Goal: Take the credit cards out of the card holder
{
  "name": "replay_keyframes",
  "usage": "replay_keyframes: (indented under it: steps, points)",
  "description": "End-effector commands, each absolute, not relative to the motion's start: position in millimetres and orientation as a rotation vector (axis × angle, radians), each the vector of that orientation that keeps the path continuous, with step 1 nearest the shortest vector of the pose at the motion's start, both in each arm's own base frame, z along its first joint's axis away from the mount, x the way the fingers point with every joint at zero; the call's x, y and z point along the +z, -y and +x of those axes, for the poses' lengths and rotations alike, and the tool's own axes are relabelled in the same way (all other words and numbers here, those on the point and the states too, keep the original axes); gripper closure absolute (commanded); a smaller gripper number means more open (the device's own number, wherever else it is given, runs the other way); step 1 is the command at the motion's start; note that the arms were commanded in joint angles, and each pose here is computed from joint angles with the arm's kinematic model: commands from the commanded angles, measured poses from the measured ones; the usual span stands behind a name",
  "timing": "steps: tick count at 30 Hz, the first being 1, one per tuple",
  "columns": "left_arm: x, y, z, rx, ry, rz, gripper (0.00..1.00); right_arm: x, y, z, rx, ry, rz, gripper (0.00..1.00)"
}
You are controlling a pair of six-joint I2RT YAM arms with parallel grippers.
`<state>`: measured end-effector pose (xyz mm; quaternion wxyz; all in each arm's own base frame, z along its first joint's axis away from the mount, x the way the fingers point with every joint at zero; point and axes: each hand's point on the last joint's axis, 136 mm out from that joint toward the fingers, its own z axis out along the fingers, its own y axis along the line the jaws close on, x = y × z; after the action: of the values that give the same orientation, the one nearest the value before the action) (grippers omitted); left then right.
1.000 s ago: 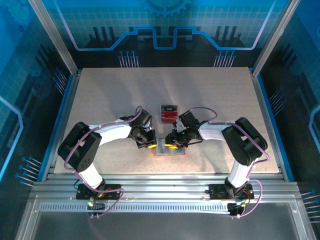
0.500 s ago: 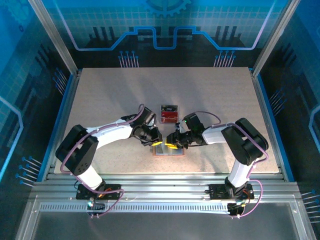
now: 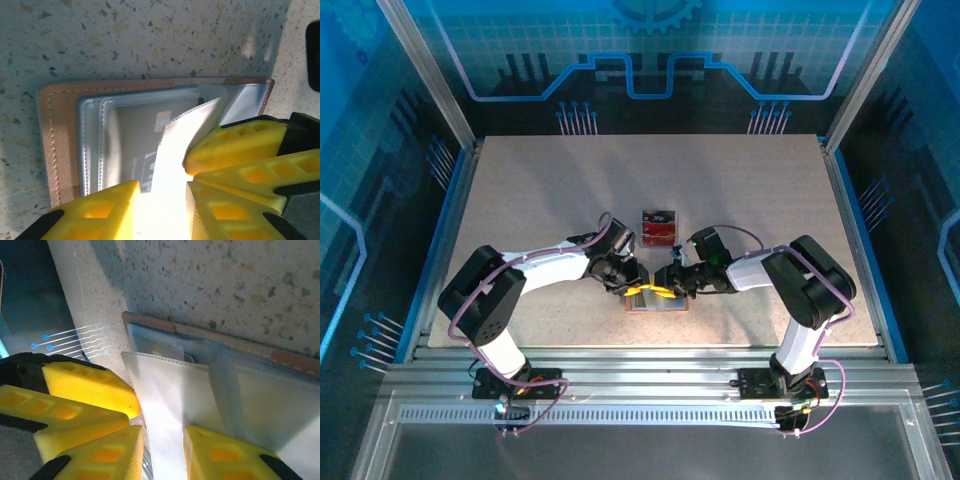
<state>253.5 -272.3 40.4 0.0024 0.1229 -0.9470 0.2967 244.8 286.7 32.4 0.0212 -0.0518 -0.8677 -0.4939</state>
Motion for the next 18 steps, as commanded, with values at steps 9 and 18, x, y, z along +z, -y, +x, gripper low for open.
replay_keyframes:
  steps: [9,18]
  points:
    - [30,279,251,0.926,2.952,0.400,0.71,21,-280,239,-1.495,2.660,-0.224,0.73]
    - [44,285,260,0.981,2.971,0.373,0.76,43,-279,243,-1.490,2.704,-0.196,0.71]
